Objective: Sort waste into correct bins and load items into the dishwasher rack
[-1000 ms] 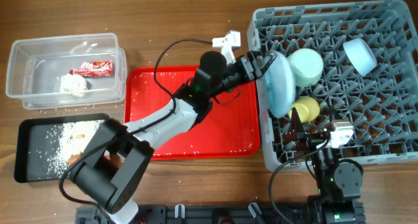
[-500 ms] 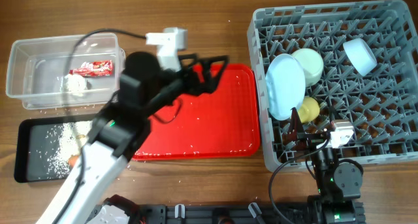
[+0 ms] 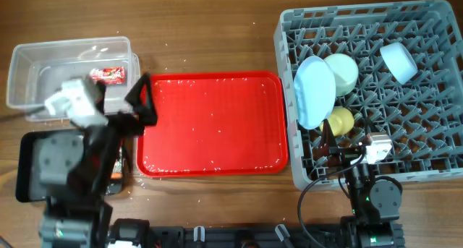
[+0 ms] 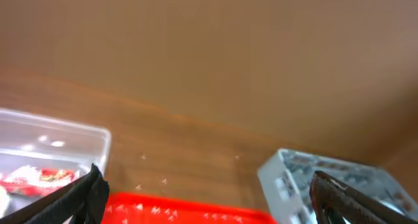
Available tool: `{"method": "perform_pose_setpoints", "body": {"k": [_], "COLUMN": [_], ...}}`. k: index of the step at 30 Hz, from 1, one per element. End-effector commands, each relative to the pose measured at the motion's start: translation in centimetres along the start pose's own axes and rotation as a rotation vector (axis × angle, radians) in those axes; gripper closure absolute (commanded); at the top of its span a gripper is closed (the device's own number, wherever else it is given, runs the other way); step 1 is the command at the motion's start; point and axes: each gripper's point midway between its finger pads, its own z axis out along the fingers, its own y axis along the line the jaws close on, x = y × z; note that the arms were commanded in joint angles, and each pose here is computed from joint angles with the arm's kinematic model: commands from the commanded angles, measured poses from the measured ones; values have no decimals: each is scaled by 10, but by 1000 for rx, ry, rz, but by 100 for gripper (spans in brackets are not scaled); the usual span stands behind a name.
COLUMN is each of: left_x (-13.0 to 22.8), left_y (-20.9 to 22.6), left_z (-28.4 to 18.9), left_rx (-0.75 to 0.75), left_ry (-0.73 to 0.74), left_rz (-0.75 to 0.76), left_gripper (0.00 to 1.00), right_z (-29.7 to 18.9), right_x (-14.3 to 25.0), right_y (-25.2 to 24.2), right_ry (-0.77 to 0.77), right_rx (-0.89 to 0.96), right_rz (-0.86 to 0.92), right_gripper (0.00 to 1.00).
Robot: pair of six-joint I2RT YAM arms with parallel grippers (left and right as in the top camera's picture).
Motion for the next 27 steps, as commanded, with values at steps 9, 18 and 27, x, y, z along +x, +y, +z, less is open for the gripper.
{"method": "perform_pose_setpoints", "body": {"k": [9,18,27], "left_x": [109,170,171], "left_y": [53,78,76], "left_z": [-18,1,2], "left_rx": [50,20,30], "left_ry": [-176,-99,-95], "left_rz": [-22,-28,-26], "left_gripper": [0,0,0], "right_z": [0,0,0], "right_x": [-2,-2,-2], "right_y": [1,1,1], "right_ry": [-8,-8,-8], "right_rx": [-9,-9,-9], "right_rz": [14,14,14], "right_gripper": [0,0,0]}}
